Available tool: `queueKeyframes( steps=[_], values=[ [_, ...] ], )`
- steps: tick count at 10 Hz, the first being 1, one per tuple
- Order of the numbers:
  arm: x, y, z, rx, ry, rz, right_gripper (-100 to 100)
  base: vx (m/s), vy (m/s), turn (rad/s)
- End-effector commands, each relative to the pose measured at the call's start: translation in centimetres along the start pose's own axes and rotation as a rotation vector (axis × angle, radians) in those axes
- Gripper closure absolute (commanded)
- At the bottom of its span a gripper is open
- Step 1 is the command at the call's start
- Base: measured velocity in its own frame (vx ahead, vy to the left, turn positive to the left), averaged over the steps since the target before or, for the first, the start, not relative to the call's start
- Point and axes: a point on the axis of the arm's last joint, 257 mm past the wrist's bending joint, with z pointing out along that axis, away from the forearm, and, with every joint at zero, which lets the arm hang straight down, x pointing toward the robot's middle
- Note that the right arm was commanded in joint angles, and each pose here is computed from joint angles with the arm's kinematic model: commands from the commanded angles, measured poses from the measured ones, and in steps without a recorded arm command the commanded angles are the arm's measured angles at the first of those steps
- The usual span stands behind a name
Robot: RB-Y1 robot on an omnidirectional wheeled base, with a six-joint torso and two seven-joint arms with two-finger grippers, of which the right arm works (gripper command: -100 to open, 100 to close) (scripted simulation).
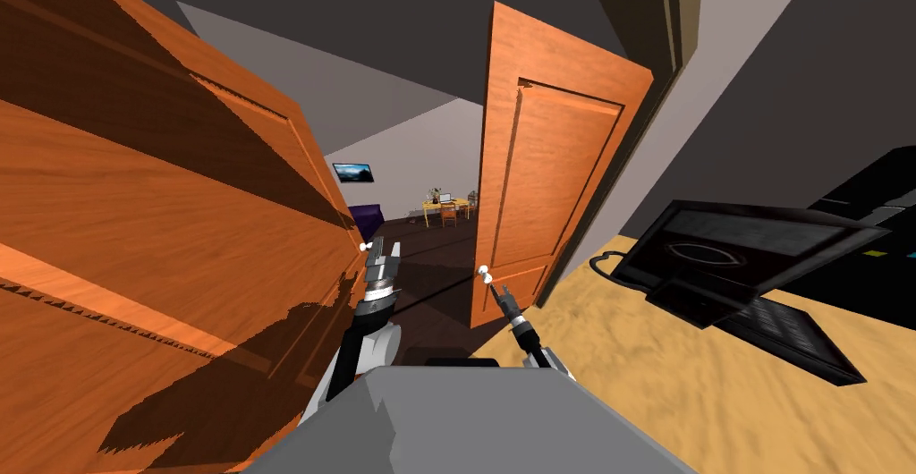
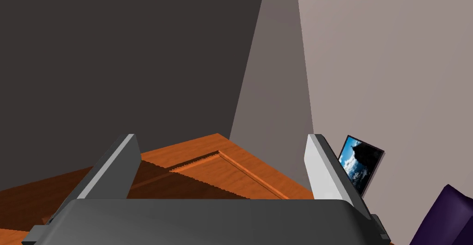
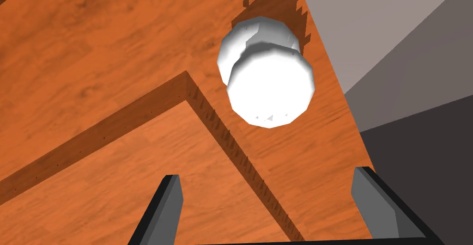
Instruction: Push the door open
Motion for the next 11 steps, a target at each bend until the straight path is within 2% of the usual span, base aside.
queueKeyframes(
  steps=[1,2,4,5,9,11],
  values=[
    [0.6,0.6,-0.23,-0.026,0.024,-0.075,-100,-0.023,0.034,-0.21],
    [0.6,0.6,-0.23,-0.026,0.024,-0.09,-100,-0.023,0.03,-0.071],
    [1.4,1.3,-0.55,-0.061,0.051,-0.187,-100,-0.024,0.028,-0.166],
    [1.4,1.3,-0.55,-0.061,0.051,-0.202,-100,-0.021,0.028,-0.076],
    [2.7,2.4,-1.17,-0.123,0.09,-0.38,-100,-0.025,0.029,-0.166],
    [3.2,2.8,-1.4,-0.143,0.1,-0.435,-100,-0.024,0.025,-0.131]
  ],
)
